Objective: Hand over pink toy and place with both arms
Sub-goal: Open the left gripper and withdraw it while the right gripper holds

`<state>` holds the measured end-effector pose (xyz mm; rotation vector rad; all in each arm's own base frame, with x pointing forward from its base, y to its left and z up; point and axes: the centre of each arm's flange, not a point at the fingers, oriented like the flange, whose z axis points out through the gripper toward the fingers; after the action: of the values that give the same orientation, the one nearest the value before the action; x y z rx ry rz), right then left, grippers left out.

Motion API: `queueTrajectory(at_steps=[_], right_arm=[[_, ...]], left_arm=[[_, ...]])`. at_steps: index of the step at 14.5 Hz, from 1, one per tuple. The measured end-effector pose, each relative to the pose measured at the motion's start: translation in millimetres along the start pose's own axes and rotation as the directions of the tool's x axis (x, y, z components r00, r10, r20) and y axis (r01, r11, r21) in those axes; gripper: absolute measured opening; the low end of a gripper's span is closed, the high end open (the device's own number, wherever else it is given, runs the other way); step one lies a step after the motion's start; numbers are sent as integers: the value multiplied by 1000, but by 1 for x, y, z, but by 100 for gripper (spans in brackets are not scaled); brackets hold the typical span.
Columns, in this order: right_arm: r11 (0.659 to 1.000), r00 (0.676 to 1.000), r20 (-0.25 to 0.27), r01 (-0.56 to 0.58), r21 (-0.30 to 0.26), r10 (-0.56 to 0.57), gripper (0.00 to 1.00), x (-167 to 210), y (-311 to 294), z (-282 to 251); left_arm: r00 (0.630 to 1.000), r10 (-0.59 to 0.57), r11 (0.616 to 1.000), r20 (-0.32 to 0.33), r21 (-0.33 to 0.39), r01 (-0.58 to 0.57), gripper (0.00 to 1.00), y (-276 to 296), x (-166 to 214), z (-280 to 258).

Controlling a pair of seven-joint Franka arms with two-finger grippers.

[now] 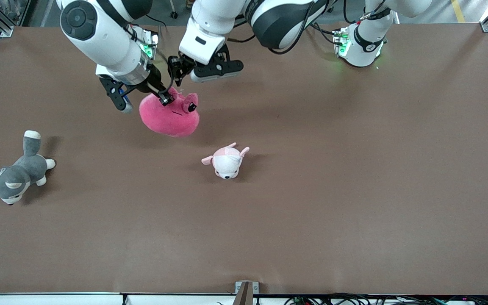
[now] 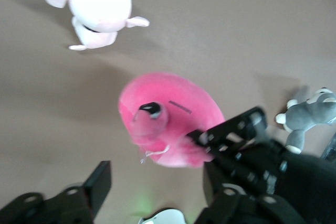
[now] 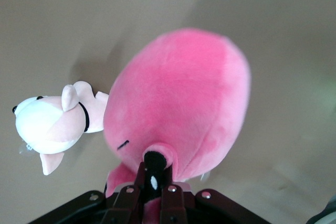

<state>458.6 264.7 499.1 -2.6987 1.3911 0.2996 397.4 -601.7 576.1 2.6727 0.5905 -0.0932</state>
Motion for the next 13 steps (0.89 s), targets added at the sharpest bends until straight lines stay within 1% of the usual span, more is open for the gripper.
queueTrajectory(at_steps=[2,4,7,10,13], right_arm=[[1000,1000,-3,14,6,-14,13,32,2,8],[999,999,-5,33,4,-33,13,75,6,24],[998,998,1,60,-13,-60,13,140,22,46],[998,998,12,60,-19,-60,13,193,42,55],[999,999,17,46,-18,-46,11,237,58,64]], left_arm=[[1000,11,999,-4,49,-11,99,-9,-2,-25],[999,52,993,-5,111,-51,100,-24,3,-55],[992,127,971,0,206,-124,100,-55,29,-111],[970,240,926,39,291,-241,100,-101,73,-171],[946,317,887,72,331,-322,100,-151,118,-217]])
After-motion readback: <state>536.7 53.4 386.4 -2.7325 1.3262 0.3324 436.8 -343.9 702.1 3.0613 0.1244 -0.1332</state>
